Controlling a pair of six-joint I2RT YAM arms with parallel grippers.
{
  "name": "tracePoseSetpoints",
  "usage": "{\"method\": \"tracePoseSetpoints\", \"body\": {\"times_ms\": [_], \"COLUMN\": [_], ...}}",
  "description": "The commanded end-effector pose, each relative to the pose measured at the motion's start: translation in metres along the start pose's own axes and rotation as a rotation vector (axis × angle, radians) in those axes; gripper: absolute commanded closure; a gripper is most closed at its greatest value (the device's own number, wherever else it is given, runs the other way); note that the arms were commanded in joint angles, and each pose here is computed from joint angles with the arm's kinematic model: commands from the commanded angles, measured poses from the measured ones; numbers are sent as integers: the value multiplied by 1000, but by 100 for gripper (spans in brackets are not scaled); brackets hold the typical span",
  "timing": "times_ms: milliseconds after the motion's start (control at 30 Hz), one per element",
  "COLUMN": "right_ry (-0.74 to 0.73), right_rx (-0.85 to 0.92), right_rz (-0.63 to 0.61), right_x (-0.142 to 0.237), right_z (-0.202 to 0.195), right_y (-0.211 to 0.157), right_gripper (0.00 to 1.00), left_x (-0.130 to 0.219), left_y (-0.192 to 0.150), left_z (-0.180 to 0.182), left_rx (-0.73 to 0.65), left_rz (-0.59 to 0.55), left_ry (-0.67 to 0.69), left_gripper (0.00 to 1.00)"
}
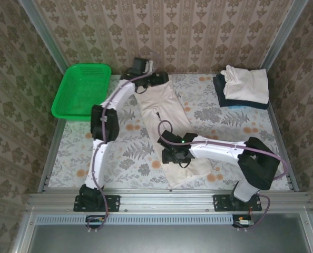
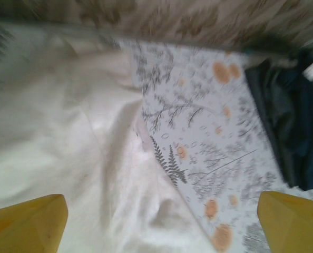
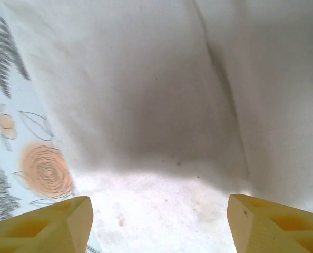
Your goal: Fold and stack the t-shirts
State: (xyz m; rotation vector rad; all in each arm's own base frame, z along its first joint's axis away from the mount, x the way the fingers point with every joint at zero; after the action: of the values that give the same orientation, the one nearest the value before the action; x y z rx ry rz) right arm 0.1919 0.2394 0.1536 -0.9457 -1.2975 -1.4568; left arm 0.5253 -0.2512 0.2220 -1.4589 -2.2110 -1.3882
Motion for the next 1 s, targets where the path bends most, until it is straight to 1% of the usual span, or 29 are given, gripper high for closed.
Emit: {"method": "tracePoseSetpoints", "body": {"times_ms": [0, 100, 167, 200, 267, 333, 400, 500, 533, 633, 700, 800, 867, 967], "right_ry": [-63, -117, -150, -162, -182, -198, -198, -165, -140, -128, -115, -53, -47, -51], "right_rx": [18, -36, -96, -114, -147, -152, -147, -157, -159, -168, -183, -218, -225, -217], "right_rz": [-86, -125, -112, -107, -95, -77, -51, 0, -1, 11, 19, 35, 46, 48], "right_x": [27, 21, 9, 4, -5, -13, -22, -36, -39, -42, -41, -43, -41, -35], "right_z": [-22, -55, -82, -91, -107, -113, -115, -113, -110, -105, -100, -89, -80, -66], "right_y": [13, 29, 39, 42, 48, 48, 46, 39, 36, 20, 10, -6, -15, -26], "right_gripper": [29, 29, 31, 32, 32, 32, 33, 35, 35, 35, 35, 34, 34, 34], "left_x": [77, 104, 114, 117, 120, 116, 105, 83, 74, 52, 38, 18, 2, -21], "left_y": [29, -2, -41, -59, -99, -129, -147, -151, -150, -144, -141, -132, -125, -115], "left_z": [-14, -8, 3, 5, 13, 22, 35, 51, 56, 63, 68, 72, 72, 73], "left_rx": [-65, -70, -40, -31, -4, 29, 66, 102, 107, 116, 130, 113, 103, 89], "left_rz": [-125, -115, -95, -83, -38, 15, 51, 94, 104, 129, 144, 148, 158, 193], "left_ry": [45, 146, 207, 214, 256, 266, 280, 295, 300, 304, 302, 263, 196, 143], "left_gripper": [0, 0, 0, 0, 0, 0, 3, 12, 14, 18, 24, 31, 33, 36]}}
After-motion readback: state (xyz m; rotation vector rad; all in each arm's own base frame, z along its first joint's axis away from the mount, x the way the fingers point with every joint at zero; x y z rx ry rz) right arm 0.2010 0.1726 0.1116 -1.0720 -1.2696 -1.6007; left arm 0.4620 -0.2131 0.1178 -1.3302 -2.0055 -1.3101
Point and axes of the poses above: each hand's point on the last joint's axis, 136 mm out from that joint toward the fingers, its own x axis back along the fingers, its own z axis along the line the jaws close on, y = z × x, the point moved 10 cm from there along x, back along the fingers
